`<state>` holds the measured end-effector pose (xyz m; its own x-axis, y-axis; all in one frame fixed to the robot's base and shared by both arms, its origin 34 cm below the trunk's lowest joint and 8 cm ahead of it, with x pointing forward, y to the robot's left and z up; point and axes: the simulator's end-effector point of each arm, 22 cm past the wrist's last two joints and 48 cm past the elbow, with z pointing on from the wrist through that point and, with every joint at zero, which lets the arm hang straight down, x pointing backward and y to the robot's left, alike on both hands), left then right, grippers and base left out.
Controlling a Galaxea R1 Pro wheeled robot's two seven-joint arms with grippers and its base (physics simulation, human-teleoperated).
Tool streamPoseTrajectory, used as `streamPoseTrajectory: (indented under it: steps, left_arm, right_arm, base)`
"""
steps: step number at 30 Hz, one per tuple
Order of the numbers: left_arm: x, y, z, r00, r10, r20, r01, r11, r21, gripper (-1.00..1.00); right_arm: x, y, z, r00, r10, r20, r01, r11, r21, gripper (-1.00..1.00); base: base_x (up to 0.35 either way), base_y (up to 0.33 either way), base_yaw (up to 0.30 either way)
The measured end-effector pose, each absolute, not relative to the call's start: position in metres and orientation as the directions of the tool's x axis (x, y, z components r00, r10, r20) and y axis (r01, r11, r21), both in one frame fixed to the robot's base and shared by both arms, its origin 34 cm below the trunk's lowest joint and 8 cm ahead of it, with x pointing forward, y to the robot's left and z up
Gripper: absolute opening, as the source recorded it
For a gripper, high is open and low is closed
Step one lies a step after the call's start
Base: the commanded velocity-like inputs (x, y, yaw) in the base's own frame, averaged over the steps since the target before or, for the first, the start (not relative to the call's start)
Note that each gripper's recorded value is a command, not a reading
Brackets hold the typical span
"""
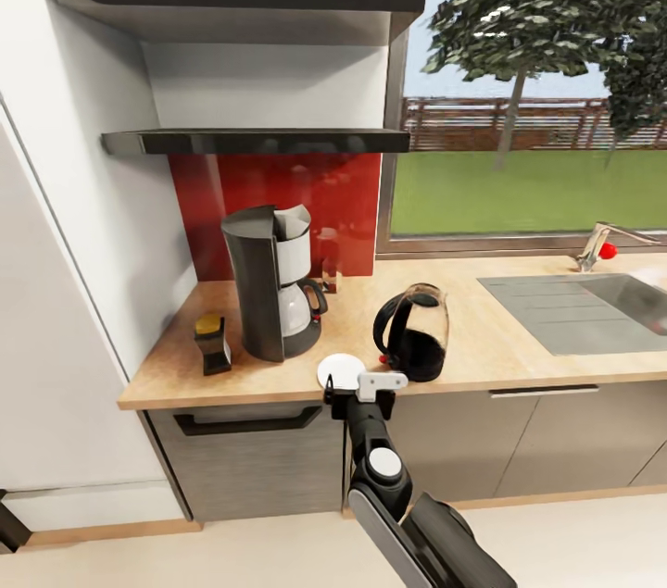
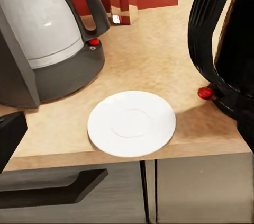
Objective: Set up a coffee station on the kitchen countertop: keep the coffee maker on the countertop, move the bottle of coffee from the kitchen shelf to the counter next to the coffee maker, place a paper coffee filter on top of the coffee maker, put the saucer next to the coffee maker with the coffee cup on the saucer, and place the electric kettle next to the coffee maker.
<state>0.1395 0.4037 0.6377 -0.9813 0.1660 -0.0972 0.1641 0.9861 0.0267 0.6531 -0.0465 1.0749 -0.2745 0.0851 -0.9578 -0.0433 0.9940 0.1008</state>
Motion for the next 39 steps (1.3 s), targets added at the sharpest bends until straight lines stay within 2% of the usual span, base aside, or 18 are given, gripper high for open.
streamPoseTrajectory:
  steps: [3,5,15,39]
  left_arm:
    - [0.135,0.404,0.637,-0.983,0.163,-0.082,0.161,0.987,0.026,1.00]
    - [0.123,0.403,0.636,-0.989,0.147,-0.025,0.146,0.989,0.021,1.00]
    - [0.121,0.402,0.636,-0.989,0.145,-0.016,0.145,0.989,0.018,1.00]
    - [0.116,0.397,0.635,-0.990,0.142,-0.007,0.142,0.990,0.008,1.00]
  right_arm:
    - [0.653,-0.049,1.067,-0.287,0.076,-0.955,-0.038,0.995,0.090,1.00]
    - [0.659,-0.062,1.066,-0.289,0.091,-0.953,-0.004,0.995,0.096,1.00]
    - [0.661,-0.067,1.068,-0.287,0.104,-0.952,0.007,0.994,0.106,1.00]
    - [0.661,-0.065,1.069,-0.286,0.106,-0.952,0.006,0.994,0.109,1.00]
  base:
    - [0.137,0.000,0.000]
    - [0.151,0.000,0.000]
    - [0.141,-0.107,0.000]
    - [0.004,-0.002,0.000]
